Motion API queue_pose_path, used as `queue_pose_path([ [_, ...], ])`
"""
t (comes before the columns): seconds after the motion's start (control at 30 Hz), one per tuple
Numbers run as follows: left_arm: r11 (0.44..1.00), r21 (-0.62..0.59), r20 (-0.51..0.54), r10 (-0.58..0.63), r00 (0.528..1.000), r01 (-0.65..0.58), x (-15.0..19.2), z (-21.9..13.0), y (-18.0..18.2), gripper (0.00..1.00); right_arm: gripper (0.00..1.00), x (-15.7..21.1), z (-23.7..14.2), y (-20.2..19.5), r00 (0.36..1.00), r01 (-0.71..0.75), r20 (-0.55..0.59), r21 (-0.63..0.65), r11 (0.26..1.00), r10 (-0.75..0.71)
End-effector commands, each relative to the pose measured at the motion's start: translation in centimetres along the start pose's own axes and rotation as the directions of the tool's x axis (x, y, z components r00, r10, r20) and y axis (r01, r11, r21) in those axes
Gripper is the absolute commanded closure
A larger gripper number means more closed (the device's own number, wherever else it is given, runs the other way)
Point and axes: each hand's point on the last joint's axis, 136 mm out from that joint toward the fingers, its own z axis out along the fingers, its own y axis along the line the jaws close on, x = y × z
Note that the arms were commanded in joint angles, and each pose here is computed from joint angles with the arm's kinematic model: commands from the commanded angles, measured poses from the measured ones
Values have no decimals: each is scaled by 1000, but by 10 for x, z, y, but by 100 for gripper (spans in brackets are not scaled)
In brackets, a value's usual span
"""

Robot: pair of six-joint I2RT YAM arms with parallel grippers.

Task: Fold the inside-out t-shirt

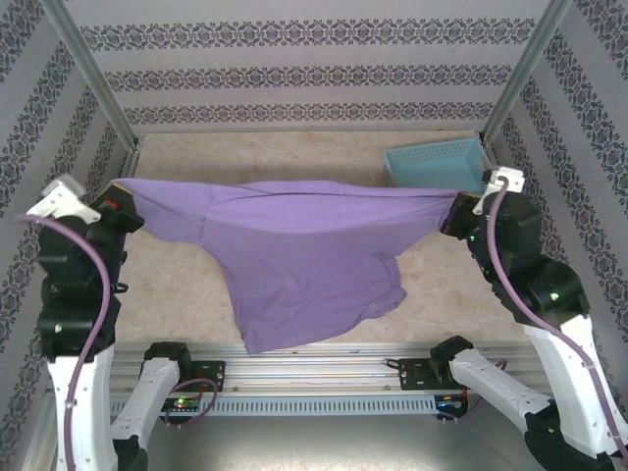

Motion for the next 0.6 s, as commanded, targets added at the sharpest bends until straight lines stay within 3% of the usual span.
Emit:
queue_pose_path([
  [0.0,997,-80,125,32,992,-22,-33,-24,11,100,100,-40,-30,0,992,2,126,-36,999,3],
  [0.13,996,-87,168,46,985,-32,-48,-22,5,100,100,-64,-36,13,982,-11,185,-89,996,27],
  [0.23,995,-85,129,56,990,-45,-42,9,-1,100,100,-69,-10,32,985,12,173,-110,994,8],
  [0.43,974,-212,37,87,996,-77,-9,104,16,100,100,-58,78,70,992,87,99,-88,992,-78],
  [0.57,939,-290,-56,177,983,-185,17,179,28,100,100,-35,158,90,990,139,12,-64,988,-139],
])
